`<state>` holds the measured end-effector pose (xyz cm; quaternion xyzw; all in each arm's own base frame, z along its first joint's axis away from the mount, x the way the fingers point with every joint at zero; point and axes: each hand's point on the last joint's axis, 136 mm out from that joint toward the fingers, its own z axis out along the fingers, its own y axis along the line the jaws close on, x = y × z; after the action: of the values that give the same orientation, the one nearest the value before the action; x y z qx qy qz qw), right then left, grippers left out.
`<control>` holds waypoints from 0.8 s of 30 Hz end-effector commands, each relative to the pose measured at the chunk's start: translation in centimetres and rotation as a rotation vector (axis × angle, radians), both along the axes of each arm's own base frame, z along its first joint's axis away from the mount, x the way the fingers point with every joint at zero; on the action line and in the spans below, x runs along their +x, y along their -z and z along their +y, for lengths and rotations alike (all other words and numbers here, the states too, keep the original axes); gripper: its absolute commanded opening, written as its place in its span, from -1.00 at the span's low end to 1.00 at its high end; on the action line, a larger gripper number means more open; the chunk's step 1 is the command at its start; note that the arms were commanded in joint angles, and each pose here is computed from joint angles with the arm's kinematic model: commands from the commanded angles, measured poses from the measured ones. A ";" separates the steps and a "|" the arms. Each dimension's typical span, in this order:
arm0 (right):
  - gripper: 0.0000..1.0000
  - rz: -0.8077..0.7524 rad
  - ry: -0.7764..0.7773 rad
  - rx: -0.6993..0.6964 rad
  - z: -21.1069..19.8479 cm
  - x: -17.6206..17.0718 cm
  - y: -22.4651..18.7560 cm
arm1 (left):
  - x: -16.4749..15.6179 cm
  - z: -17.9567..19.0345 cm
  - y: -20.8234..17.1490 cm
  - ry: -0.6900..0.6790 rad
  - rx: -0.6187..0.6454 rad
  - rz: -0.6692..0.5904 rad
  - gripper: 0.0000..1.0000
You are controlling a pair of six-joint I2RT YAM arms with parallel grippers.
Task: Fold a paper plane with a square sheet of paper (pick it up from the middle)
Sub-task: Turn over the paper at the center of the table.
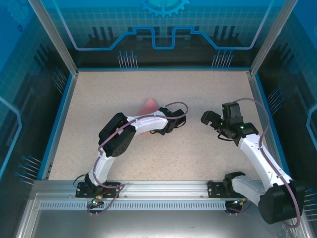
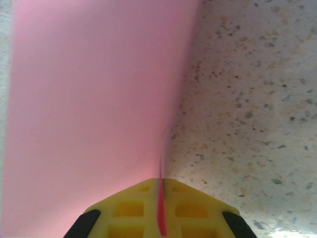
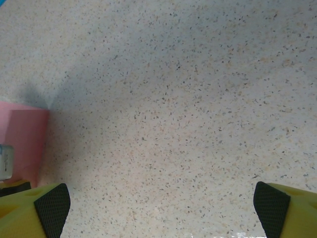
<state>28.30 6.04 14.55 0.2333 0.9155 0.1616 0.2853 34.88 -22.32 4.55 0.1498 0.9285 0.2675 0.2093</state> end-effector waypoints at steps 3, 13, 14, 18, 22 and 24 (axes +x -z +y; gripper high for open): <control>0.99 0.025 -0.056 0.011 0.6 0.9 0.1 | -0.5 -2.1 1.6 -0.026 -0.111 0.035 -0.89; 0.98 0.093 -0.104 0.045 1.8 1.5 1.1 | -1.5 -7.3 -3.5 0.014 -0.467 0.096 -0.06; 0.98 0.076 -0.107 0.050 2.0 2.2 0.4 | -1.8 -8.2 -4.6 0.029 -0.536 0.108 0.03; 0.93 0.103 -0.139 0.065 3.2 2.9 0.8 | -2.6 -11.2 -9.1 0.056 -0.865 0.187 0.30; 0.87 0.106 -0.214 0.041 5.7 3.8 0.6 | -1.8 -10.2 -12.0 0.005 -1.063 0.196 0.52; 0.83 0.105 -0.244 0.032 7.2 4.5 0.4 | -1.2 -8.8 -13.1 -0.024 -1.134 0.181 0.72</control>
<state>32.02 11.05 13.03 0.1638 0.9465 0.1856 0.2071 34.09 -31.47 17.20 0.0569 0.9524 -0.2120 0.2115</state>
